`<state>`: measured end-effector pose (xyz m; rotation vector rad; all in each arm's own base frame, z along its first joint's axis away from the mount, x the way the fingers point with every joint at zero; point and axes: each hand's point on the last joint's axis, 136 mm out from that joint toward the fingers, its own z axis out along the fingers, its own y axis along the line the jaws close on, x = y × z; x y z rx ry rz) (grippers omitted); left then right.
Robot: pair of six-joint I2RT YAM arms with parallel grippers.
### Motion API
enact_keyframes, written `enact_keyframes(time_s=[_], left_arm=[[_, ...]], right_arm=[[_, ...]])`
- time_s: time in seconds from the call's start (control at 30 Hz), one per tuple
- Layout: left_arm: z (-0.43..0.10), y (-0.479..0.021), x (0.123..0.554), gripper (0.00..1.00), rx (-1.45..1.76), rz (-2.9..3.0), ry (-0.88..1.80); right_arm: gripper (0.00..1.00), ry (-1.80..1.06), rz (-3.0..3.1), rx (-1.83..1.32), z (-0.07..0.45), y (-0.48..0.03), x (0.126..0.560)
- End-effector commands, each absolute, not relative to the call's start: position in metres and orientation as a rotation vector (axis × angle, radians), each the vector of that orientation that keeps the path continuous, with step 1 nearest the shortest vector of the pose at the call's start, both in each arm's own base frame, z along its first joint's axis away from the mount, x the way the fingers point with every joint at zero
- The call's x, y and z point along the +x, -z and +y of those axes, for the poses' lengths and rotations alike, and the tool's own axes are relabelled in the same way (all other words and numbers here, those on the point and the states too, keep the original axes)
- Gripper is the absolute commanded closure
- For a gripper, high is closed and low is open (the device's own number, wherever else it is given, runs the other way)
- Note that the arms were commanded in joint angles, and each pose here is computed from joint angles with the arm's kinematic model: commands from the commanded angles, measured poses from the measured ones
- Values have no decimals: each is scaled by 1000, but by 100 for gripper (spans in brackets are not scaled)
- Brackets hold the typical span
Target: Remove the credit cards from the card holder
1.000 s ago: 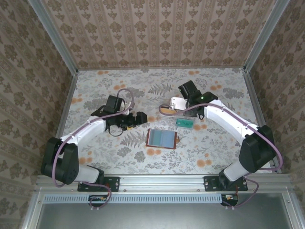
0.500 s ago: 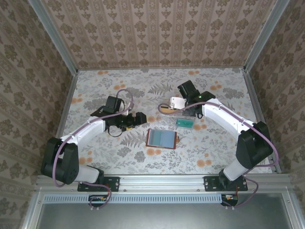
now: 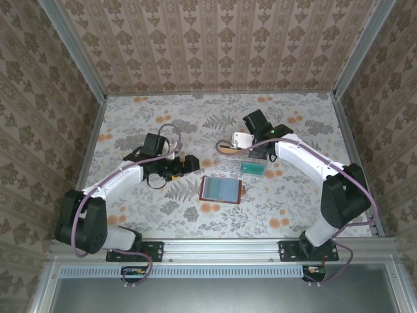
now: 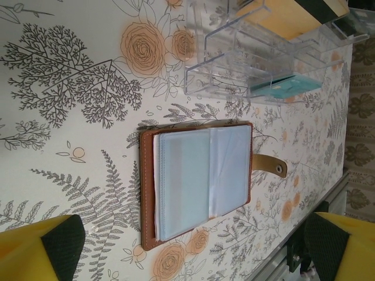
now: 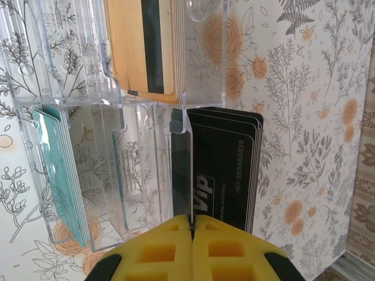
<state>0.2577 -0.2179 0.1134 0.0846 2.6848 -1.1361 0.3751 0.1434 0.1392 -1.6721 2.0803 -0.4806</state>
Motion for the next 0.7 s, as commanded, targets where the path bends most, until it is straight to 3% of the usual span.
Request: enact_keyframes(time_s=[0.0,0.07,0.13,0.17,0.67], left_arm=[[-216,-119,255,0,96,2661,1146],[-215,-119,255,0,95,2661,1146],[-215,-119,255,0,94,2661,1146],[-215,-118,255,0,90,2663,1144],[-214,-118,253,0,86,2659,1148]], right_arm=[[93,450,2118,-1658,142,-130,374],[92,452,2126,-1638,140,-129,376],[78,454,2128,-1631,139,-129,377],[76,459,2128,-1629,139,-129,377],[69,564,2134,-1528,127,-135,392]])
